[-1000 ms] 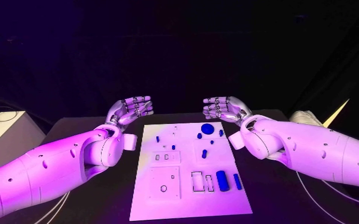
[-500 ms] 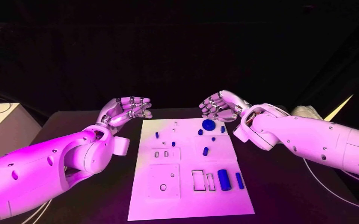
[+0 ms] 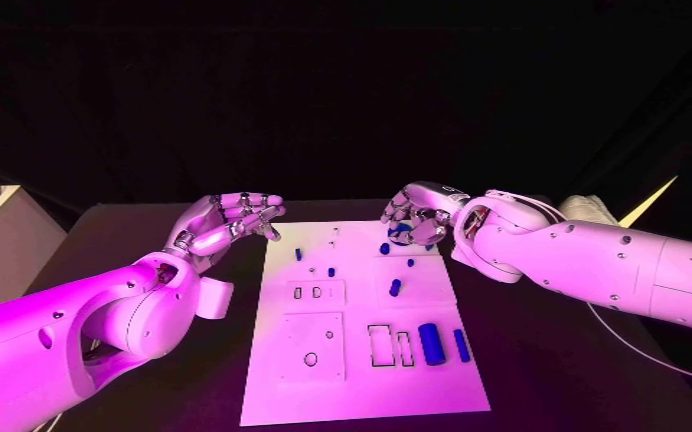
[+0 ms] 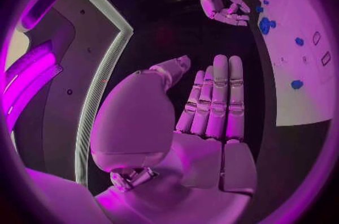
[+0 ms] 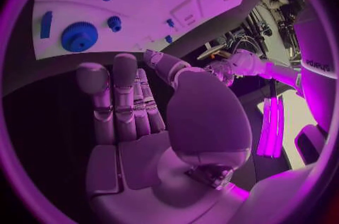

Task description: Assemble the parts on the task board

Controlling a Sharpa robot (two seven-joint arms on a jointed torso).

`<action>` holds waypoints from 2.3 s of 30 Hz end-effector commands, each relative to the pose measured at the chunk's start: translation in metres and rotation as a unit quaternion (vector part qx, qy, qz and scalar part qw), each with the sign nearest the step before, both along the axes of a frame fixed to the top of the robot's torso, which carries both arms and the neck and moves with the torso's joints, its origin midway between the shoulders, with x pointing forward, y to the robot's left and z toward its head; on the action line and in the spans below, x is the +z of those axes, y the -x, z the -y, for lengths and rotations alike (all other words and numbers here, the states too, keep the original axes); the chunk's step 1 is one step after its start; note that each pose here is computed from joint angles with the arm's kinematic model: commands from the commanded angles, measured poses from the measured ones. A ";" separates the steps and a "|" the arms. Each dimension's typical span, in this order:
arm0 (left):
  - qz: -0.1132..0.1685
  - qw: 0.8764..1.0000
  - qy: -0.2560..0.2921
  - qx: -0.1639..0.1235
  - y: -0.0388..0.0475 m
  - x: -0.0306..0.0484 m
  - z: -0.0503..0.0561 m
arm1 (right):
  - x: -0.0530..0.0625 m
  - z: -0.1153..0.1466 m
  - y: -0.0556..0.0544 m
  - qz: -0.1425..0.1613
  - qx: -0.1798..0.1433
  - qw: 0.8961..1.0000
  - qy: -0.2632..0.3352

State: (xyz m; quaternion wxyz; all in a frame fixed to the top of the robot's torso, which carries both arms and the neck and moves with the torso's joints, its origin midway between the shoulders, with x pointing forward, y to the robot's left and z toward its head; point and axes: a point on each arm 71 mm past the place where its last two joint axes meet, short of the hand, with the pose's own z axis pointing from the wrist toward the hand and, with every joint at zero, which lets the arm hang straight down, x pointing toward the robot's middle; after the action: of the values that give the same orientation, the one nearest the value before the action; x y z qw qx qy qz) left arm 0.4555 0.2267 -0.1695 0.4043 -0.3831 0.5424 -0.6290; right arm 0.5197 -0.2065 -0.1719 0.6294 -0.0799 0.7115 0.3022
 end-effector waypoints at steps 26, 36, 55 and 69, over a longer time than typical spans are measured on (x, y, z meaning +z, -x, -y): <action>0.003 0.999 0.007 -0.033 0.0096 0.0125 0.009 | -0.012 -0.010 -0.009 0.018 -0.028 0.990 0.134; 0.002 0.999 0.007 -0.034 0.0099 0.0130 0.009 | -0.018 -0.012 -0.009 0.005 -0.024 0.990 0.136; 0.001 0.999 0.006 -0.033 0.0092 0.0135 0.009 | -0.020 -0.018 -0.008 0.012 -0.017 0.991 0.129; -0.002 0.999 0.004 -0.031 0.0079 0.0130 0.007 | -0.009 -0.020 -0.006 0.067 -0.037 0.993 0.086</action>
State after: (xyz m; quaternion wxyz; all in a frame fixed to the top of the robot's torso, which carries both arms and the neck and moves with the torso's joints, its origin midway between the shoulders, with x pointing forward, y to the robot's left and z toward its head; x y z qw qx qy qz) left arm 0.4478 0.2215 -0.1580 0.3879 -0.3743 0.5513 -0.6368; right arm 0.5264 -0.1872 -0.1854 0.6545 -0.1334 0.7145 0.2079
